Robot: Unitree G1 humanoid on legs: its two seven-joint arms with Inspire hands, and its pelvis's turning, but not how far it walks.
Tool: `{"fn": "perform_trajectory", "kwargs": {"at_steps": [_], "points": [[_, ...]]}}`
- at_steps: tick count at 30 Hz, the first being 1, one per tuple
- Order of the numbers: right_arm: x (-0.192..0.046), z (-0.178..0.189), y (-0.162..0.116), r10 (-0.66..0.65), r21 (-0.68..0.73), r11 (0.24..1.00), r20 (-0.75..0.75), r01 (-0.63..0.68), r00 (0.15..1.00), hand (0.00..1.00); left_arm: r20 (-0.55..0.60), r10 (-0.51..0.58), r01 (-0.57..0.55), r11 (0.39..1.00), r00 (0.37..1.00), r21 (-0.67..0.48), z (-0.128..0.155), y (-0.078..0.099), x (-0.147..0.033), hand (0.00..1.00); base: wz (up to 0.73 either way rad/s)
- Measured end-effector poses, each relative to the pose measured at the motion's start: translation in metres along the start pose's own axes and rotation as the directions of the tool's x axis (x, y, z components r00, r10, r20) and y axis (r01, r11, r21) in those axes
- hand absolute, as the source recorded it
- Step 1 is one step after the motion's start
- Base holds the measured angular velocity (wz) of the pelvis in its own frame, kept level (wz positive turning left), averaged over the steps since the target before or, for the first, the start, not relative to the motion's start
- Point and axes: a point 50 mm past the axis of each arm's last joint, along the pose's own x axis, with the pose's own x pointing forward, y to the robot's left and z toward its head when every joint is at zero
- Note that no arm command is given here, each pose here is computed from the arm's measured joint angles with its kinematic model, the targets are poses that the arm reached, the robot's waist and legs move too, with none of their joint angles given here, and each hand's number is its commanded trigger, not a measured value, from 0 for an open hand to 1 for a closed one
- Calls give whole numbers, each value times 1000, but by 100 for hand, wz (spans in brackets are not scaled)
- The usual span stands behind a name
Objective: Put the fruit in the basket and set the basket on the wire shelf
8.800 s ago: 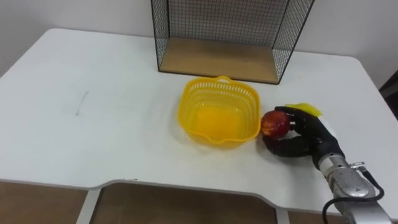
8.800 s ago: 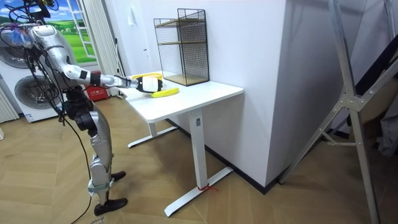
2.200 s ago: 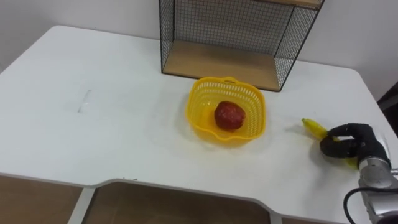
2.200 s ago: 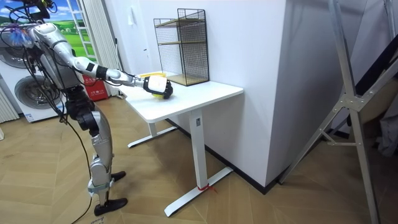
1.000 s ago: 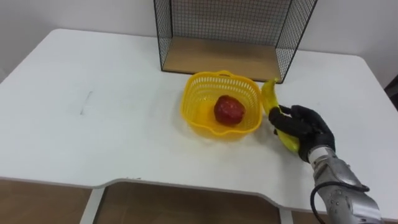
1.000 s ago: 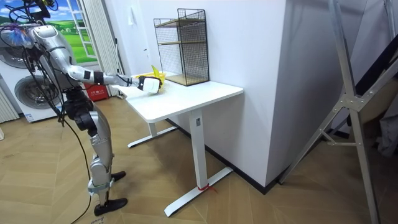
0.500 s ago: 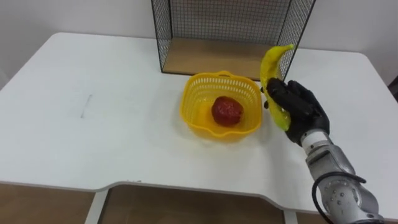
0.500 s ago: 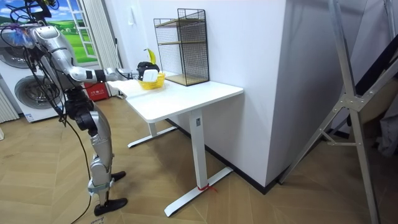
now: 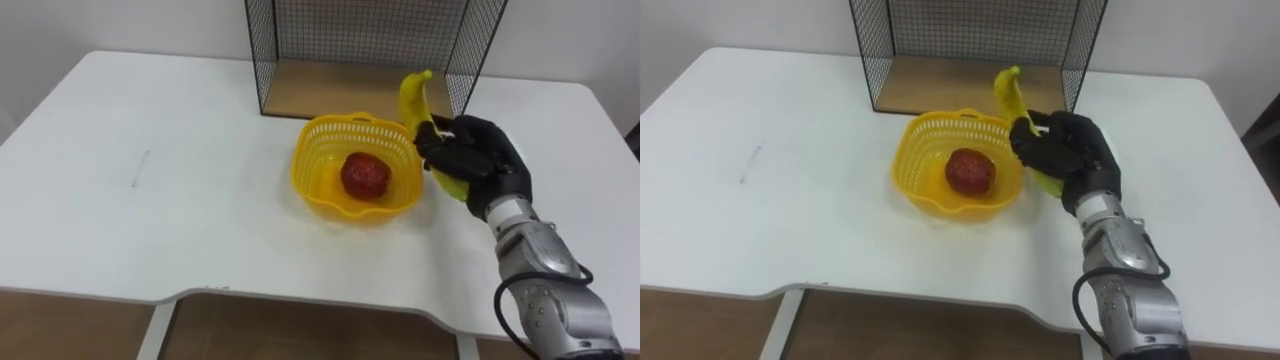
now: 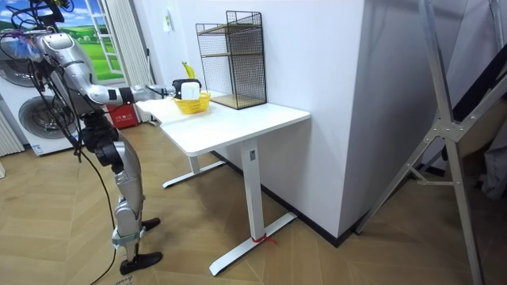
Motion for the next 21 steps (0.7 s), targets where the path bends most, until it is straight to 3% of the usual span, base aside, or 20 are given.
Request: {"fn": "perform_trajectory", "kwargs": {"at_steps": [5, 6, 8, 9, 10, 21], "points": [[7, 8, 8, 36, -82, 996, 24, -34, 999, 100, 12, 6, -6, 1000, 1000, 1, 5, 2, 1, 0, 0], [9, 12, 9, 47, -85, 995, 34, -44, 998, 93, 13, 6, -6, 1000, 1000, 1, 5, 3, 1, 0, 0], [13, 18, 14, 65, -84, 995, 51, -61, 997, 62, 21, 8, -8, 1000, 1000, -1, 9, 4, 1, 0, 0], [15, 21, 16, 75, -86, 994, 64, -69, 995, 16, 22, 9, -9, 1000, 1000, -1, 9, 4, 1, 0, 0], [16, 23, 17, 81, -88, 993, 70, -74, 994, 0, 23, 9, -9, 1000, 1000, -1, 9, 4, 1, 0, 0], [19, 27, 22, 116, -169, 980, 74, -103, 990, 0, 32, 8, -8, 1000, 999, 2, 13, 6, 2, 0, 2]]}}
